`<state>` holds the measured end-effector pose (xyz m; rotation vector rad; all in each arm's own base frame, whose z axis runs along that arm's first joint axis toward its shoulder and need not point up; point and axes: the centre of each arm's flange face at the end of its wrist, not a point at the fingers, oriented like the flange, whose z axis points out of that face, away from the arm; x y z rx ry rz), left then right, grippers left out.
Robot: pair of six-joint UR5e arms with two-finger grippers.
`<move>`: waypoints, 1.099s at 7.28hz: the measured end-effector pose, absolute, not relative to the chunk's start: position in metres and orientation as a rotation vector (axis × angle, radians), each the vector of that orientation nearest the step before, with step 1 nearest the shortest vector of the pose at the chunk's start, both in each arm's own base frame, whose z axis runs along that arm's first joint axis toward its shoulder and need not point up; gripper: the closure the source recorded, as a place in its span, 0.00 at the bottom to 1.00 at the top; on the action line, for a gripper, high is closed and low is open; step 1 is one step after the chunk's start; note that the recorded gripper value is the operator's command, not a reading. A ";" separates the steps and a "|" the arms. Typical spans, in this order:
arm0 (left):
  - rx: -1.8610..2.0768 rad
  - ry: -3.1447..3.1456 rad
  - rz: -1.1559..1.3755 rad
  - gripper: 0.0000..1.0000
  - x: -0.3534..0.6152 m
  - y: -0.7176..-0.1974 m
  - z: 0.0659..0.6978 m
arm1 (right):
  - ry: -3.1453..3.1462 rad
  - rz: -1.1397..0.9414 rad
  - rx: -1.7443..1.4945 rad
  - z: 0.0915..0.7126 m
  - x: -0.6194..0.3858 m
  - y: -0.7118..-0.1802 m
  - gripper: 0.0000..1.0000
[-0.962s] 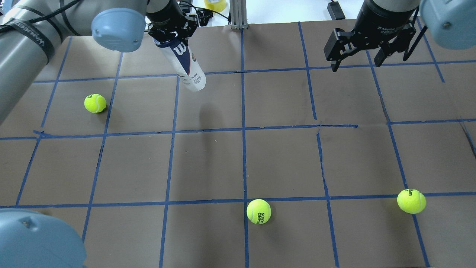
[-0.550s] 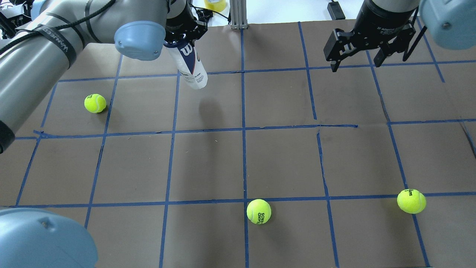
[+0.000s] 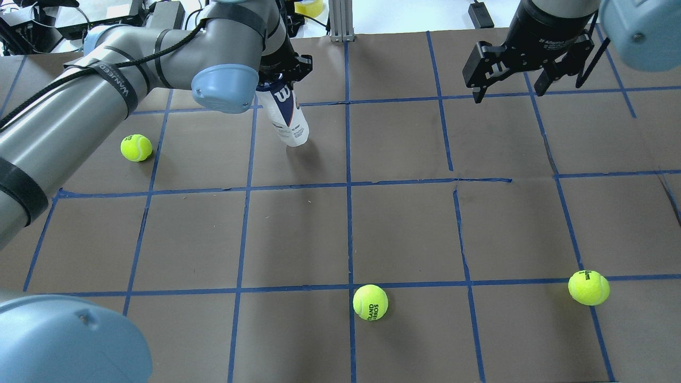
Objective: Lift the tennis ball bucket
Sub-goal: 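Lower the upright can onto the table with the left gripper, then open the left gripper and raise it off the can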
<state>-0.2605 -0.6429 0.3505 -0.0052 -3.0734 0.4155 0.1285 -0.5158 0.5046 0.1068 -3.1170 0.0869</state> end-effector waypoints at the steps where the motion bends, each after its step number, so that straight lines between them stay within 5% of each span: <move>1: -0.022 -3.075 0.395 0.09 -0.264 -0.641 0.345 | -3.117 0.090 0.106 0.505 0.128 -0.516 0.00; 2: -0.029 -3.077 0.385 0.00 -0.265 -0.640 0.342 | -3.116 0.090 0.107 0.505 0.128 -0.516 0.00; 8: -0.025 -3.039 0.364 0.00 -0.265 -0.630 0.404 | -3.116 0.089 0.107 0.504 0.128 -0.516 0.00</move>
